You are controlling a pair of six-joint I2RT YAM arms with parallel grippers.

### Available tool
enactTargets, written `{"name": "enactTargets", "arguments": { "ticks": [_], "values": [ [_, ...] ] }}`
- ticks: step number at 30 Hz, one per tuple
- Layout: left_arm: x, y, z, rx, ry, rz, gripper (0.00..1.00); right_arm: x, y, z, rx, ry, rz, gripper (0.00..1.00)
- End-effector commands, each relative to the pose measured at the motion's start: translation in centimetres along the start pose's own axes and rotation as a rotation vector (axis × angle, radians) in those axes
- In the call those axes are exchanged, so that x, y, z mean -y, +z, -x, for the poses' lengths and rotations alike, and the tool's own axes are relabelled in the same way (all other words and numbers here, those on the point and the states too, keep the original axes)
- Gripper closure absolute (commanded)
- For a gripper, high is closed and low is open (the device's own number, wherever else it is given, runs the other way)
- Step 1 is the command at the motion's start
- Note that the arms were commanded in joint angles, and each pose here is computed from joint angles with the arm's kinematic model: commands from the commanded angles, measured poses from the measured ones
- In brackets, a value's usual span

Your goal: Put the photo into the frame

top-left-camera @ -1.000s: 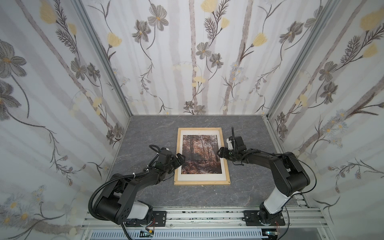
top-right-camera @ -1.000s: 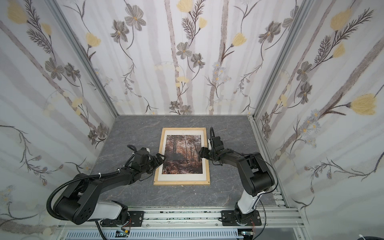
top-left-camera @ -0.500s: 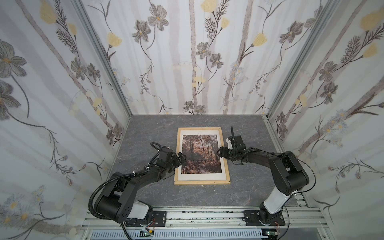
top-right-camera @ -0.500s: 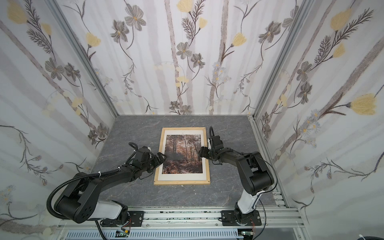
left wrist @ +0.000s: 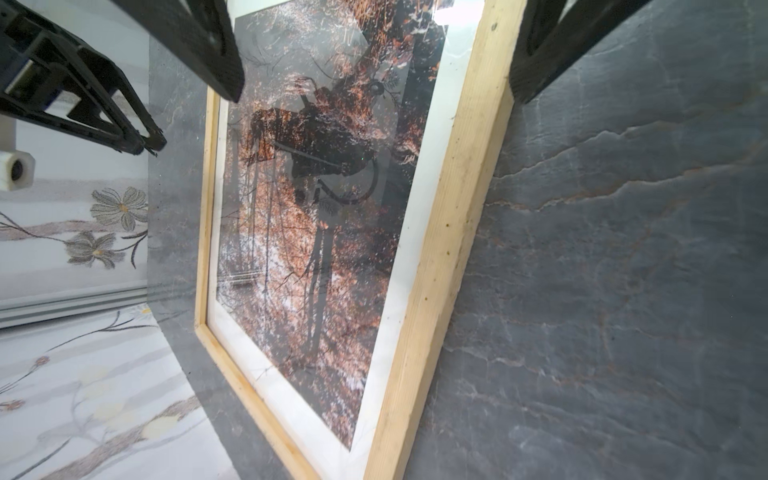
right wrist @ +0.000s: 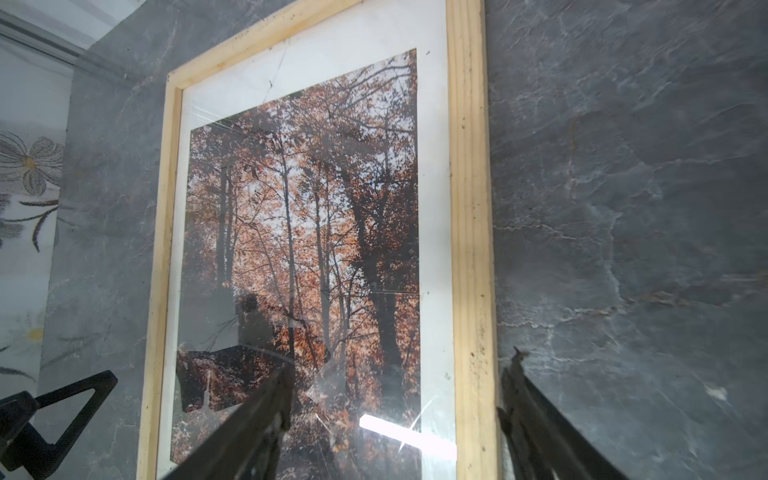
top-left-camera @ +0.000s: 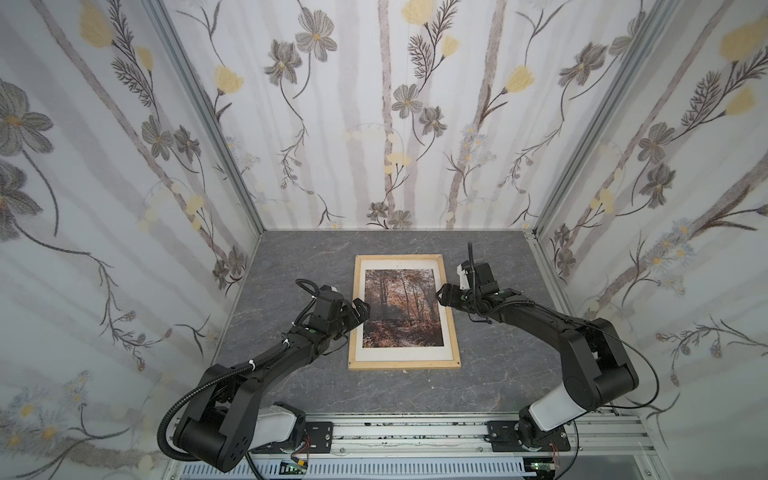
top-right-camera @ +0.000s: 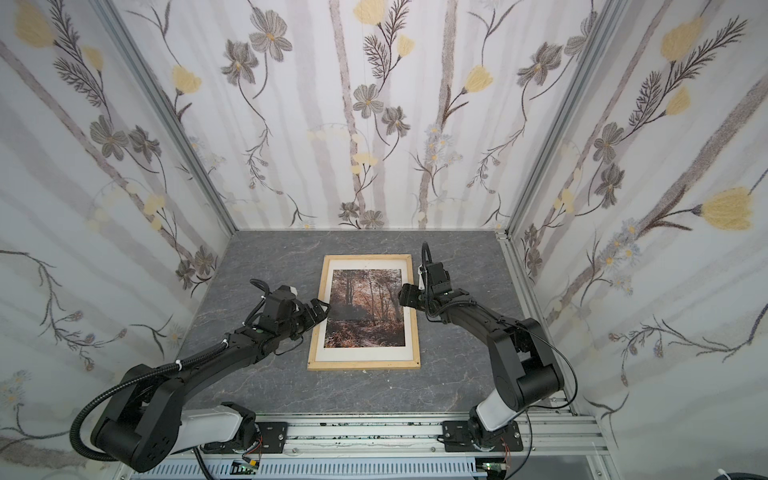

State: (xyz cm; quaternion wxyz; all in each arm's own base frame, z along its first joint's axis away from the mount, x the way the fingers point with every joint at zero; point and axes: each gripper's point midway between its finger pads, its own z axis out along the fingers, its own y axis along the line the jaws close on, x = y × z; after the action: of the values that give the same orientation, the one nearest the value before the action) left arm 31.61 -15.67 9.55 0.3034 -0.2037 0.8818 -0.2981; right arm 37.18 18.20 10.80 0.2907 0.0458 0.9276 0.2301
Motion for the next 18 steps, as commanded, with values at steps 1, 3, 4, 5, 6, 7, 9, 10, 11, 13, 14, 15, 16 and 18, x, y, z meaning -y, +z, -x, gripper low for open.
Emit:
{"name": "enactTargets", "arguments": {
  "ticks": [1,3,4,5,6,7,9,10,11,13,14,15,16,18],
  "values": [
    [0.1,-1.0,1.0,0.042,0.025,0.028,0.0,0.0,-1.7,1.4,0.055,-0.024,-0.036,0.21],
    [0.5,-1.6,1.4,0.057,0.03,0.021,0.0,-0.3,-2.6,2.0,0.076,-0.035,-0.038,0.21],
    [0.7,-1.8,1.7,0.065,0.032,0.019,0.0,-0.3,-3.1,2.3,0.088,-0.039,-0.04,0.21],
    [0.9,-2.1,1.9,0.073,0.035,0.017,0.0,-0.5,-3.7,2.6,0.102,-0.044,-0.041,0.21],
    [1.1,-2.5,2.1,0.082,0.039,0.015,0.0,-0.6,-4.1,2.8,0.115,-0.048,-0.042,0.21],
    [1.3,-2.8,2.4,0.091,0.043,0.017,0.0,-0.7,-4.6,3.1,0.129,-0.054,-0.043,0.21],
    [1.6,-3.5,2.9,0.112,0.05,0.015,0.0,-0.8,-5.5,3.6,0.158,-0.061,-0.048,0.2],
    [1.9,-3.9,3.1,0.122,0.054,0.013,0.0,-0.8,-6.0,3.8,0.171,-0.065,-0.051,0.2],
    [2.1,-4.3,3.4,0.135,0.058,0.009,0.0,-0.9,-6.4,4.0,0.184,-0.068,-0.052,0.2],
    [2.5,-5.1,3.8,0.155,0.065,0.001,0.0,-1.0,-7.3,4.4,0.21,-0.073,-0.053,0.2],
    [2.8,-5.5,4.2,0.17,0.069,-0.006,0.0,-1.0,-7.8,4.6,0.226,-0.075,-0.053,0.2],
    [2.9,-5.8,4.3,0.179,0.071,-0.008,0.0,-1.1,-8.1,4.7,0.238,-0.076,-0.052,0.2],
    [3.1,-6.3,4.6,0.193,0.074,-0.013,0.0,-1.1,-8.6,4.9,0.252,-0.077,-0.053,0.2],
    [3.5,-7.0,5.0,0.216,0.08,-0.021,0.0,-1.3,-9.4,5.2,0.276,-0.081,-0.052,0.2]
  ]
}}
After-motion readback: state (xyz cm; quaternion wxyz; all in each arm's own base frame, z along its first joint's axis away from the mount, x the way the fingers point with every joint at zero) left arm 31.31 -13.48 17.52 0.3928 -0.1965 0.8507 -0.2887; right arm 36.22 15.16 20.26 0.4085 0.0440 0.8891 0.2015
